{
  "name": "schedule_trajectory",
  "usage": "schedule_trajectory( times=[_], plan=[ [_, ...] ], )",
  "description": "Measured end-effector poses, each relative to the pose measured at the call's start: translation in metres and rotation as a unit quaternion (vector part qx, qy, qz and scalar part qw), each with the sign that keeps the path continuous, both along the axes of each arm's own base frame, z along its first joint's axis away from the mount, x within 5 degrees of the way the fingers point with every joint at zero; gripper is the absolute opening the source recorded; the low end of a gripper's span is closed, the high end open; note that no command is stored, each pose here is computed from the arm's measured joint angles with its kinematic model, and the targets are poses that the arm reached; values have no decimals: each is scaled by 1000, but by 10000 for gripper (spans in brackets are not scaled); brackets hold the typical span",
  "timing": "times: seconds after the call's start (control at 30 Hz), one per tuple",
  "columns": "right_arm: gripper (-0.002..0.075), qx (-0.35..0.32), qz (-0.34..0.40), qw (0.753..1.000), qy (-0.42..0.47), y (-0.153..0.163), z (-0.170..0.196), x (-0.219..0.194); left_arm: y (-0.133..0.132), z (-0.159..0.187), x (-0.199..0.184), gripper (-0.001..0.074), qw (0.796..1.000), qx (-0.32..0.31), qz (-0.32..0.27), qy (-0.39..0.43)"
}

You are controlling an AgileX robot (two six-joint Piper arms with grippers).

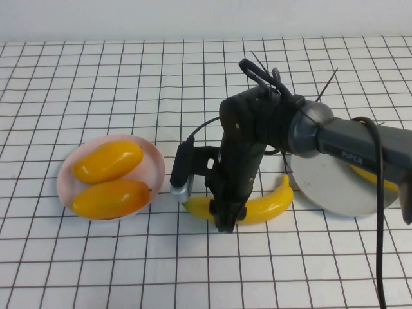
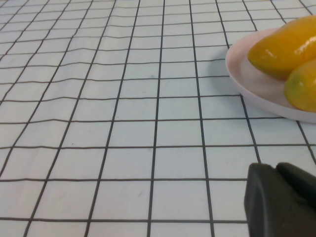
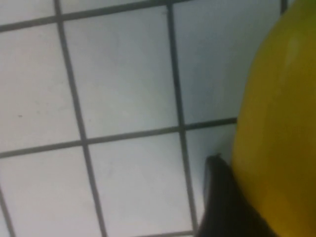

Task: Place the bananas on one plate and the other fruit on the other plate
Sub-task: Put another type of fruit in the right plate

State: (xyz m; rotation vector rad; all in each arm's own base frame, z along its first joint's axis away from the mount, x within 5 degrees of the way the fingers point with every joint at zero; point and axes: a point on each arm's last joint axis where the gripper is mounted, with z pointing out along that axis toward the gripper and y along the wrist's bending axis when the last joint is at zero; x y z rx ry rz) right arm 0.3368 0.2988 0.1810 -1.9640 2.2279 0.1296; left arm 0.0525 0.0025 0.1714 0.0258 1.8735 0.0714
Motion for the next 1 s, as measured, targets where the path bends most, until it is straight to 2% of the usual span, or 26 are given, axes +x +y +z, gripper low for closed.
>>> schedule_trajectory(
  times=[0.17, 0.33, 0.47, 0.57, 0.67, 0.77, 1.0],
  plan=[
    [305, -54, -72, 996, -9, -7, 16, 8, 0, 0, 0, -3, 1000, 0, 0, 0],
    [305, -20, -163, 986, -42, -23, 62, 14, 0, 0, 0, -3, 1000, 0, 0, 0],
    [305, 16, -264, 963, -57, -72, 101, 30, 0, 0, 0, -3, 1000, 0, 0, 0],
    [305, 35, -328, 943, -47, -115, 111, 48, 0, 0, 0, -3, 1000, 0, 0, 0],
    [305, 37, -377, 925, -37, -152, 107, 63, 0, 0, 0, -3, 1000, 0, 0, 0],
    [305, 31, -406, 913, -27, -174, 96, 75, 0, 0, 0, -3, 1000, 0, 0, 0],
    [305, 6, -417, 909, 21, -175, 49, 90, 0, 0, 0, -3, 1000, 0, 0, 0]
  ],
)
